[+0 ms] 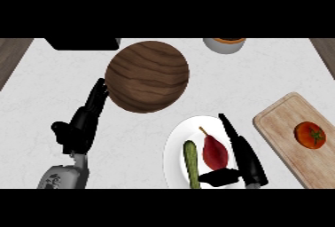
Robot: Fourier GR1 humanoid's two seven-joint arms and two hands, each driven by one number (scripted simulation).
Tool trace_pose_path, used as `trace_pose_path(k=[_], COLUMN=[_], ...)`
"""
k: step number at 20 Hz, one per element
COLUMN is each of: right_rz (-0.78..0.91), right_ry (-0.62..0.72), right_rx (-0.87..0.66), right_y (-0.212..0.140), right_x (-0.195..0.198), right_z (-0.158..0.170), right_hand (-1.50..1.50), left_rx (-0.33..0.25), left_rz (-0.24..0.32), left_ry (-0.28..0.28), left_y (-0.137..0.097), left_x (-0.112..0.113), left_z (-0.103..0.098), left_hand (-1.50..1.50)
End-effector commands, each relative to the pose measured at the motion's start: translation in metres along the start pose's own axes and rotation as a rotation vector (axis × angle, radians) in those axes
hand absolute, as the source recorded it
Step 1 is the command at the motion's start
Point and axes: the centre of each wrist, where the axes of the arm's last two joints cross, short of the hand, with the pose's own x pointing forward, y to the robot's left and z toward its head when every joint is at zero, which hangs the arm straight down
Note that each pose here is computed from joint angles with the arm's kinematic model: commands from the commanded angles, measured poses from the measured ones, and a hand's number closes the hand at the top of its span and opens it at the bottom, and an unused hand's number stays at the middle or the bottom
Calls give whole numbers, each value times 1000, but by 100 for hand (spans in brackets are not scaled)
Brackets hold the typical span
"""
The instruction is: Pick the pear from the plate and place it in the bowl
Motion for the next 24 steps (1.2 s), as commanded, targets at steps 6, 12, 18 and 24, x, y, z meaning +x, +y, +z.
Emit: trace_pose_path(k=[6,12,18,24], right_rz=[19,240,139,129], right_ry=[1,-134,-156,-358], right_rx=[65,174,169,311], right_y=[19,29,45,105], right_x=[0,-2,-10,50], right_z=[1,-22,-10,4], right_hand=[-150,150,150,150], left_rx=[-3,-4,-14,-23], left_rz=[-6,10,-7,7], left_ry=[4,-4,-3,-6], left_y=[14,15,-7,-18], left_x=[4,7,-3,-1], left_z=[8,-14,6,-6], left_hand=[0,0,0,0])
